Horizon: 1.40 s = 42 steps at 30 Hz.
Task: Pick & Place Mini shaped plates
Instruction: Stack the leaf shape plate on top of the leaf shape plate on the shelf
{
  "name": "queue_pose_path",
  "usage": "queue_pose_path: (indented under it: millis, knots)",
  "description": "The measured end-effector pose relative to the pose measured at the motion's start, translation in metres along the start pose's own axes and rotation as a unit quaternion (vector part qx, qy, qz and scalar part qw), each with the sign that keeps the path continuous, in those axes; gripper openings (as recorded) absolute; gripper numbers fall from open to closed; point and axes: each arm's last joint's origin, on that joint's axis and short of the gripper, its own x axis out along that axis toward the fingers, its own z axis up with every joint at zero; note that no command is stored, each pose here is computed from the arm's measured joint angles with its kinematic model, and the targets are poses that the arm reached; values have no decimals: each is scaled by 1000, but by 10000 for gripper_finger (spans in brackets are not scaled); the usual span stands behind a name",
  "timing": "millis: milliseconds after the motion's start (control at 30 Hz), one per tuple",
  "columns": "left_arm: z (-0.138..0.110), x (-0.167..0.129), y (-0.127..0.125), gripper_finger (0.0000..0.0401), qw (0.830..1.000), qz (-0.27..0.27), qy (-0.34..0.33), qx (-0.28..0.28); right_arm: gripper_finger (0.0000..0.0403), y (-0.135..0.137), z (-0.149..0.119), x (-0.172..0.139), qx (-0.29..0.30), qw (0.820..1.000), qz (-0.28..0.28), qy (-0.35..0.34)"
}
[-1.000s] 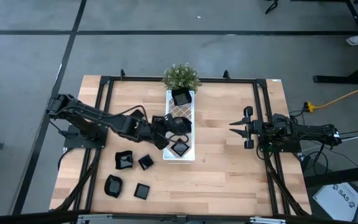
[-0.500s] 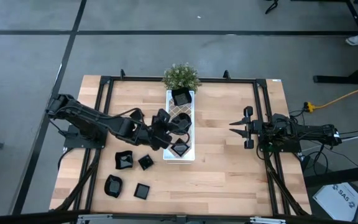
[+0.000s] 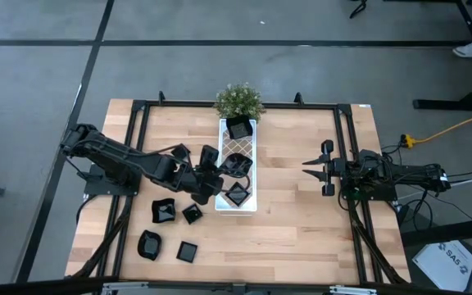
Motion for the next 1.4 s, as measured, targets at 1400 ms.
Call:
queue_pose_path:
  millis: [1400]
  knots:
    - [-4, 8, 9, 99, 996, -25, 5, -81, 102, 0, 0, 0, 0, 1000, 0, 0]
